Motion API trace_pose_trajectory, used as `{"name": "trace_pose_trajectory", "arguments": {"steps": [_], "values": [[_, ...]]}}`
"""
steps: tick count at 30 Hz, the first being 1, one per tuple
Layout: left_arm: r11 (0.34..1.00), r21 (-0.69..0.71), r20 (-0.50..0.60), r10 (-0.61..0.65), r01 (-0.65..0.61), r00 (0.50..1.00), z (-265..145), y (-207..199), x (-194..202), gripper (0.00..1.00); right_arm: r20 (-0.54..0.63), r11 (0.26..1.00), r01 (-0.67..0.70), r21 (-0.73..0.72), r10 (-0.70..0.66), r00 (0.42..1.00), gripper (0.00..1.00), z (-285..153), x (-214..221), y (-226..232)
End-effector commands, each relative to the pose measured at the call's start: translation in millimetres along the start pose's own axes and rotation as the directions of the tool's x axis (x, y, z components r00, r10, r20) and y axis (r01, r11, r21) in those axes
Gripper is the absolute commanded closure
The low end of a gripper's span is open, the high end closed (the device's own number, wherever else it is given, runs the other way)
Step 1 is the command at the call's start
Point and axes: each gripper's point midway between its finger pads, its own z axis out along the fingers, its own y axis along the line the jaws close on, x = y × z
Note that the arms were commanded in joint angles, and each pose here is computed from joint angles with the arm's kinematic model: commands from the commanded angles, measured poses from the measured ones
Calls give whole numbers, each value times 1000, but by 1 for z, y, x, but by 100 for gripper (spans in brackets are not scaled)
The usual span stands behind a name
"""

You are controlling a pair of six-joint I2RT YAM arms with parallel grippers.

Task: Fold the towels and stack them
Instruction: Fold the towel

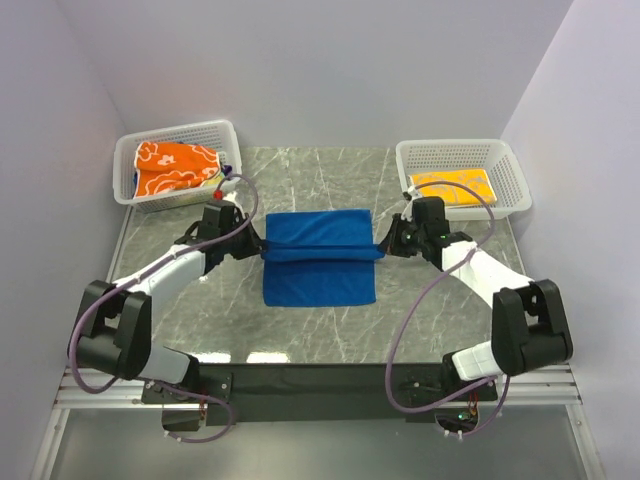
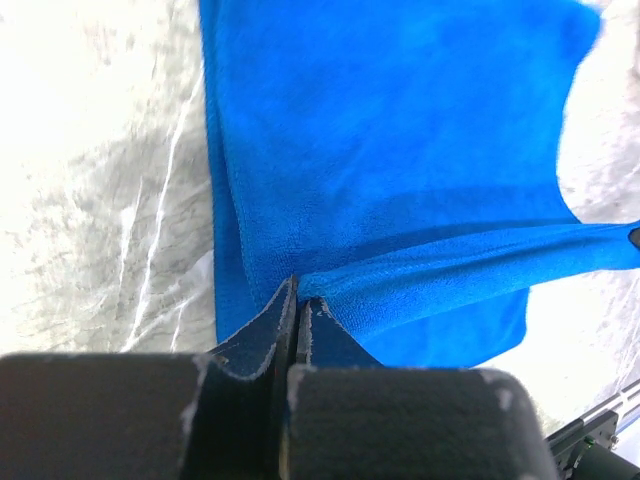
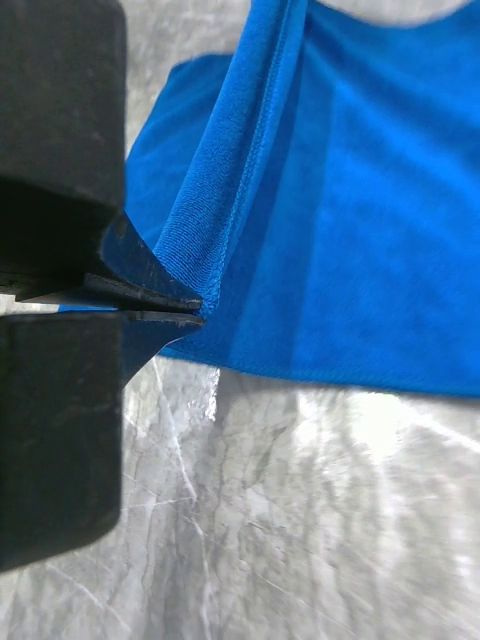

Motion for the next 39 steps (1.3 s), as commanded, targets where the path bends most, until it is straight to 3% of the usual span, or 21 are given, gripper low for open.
{"name": "trace_pose_trajectory", "arguments": {"steps": [1, 15, 27, 32, 34, 36, 37, 38, 39], "values": [[998, -49, 61, 43, -40, 997, -14, 2, -21, 99, 98, 999, 28, 43, -32, 995, 100, -21, -30, 0], [999, -40, 40, 19, -18, 999, -25, 9, 2, 99, 78, 1000, 13, 24, -15, 997, 100, -28, -9, -1], [996, -69, -76, -59, 54, 995, 7, 37, 64, 94, -64, 999, -38, 27, 40, 997, 99, 12, 49, -19], [997, -54, -54, -56, 53, 997, 10, 34, 66, 88, -95, 999, -16, 28, 18, 995, 96, 16, 61, -15], [997, -58, -65, -56, 52, 996, 9, 35, 71, 83, -100, 999, -12, 29, 15, 995, 93, 16, 63, -15], [997, -55, -67, -55, 51, 996, 5, 34, 75, 78, -108, 1000, -8, 27, 11, 994, 76, 13, 66, -14], [997, -53, -61, -59, 55, 996, 1, 33, 75, 70, -102, 1000, 3, 13, -1, 995, 66, 9, 65, -9], [997, -47, -55, -59, 56, 997, -2, 31, 74, 66, -99, 1000, 13, 6, -12, 995, 66, 6, 65, -6], [997, -44, -53, -59, 57, 997, -5, 31, 76, 63, -107, 1000, 29, 9, -28, 994, 59, 2, 66, -4]]}}
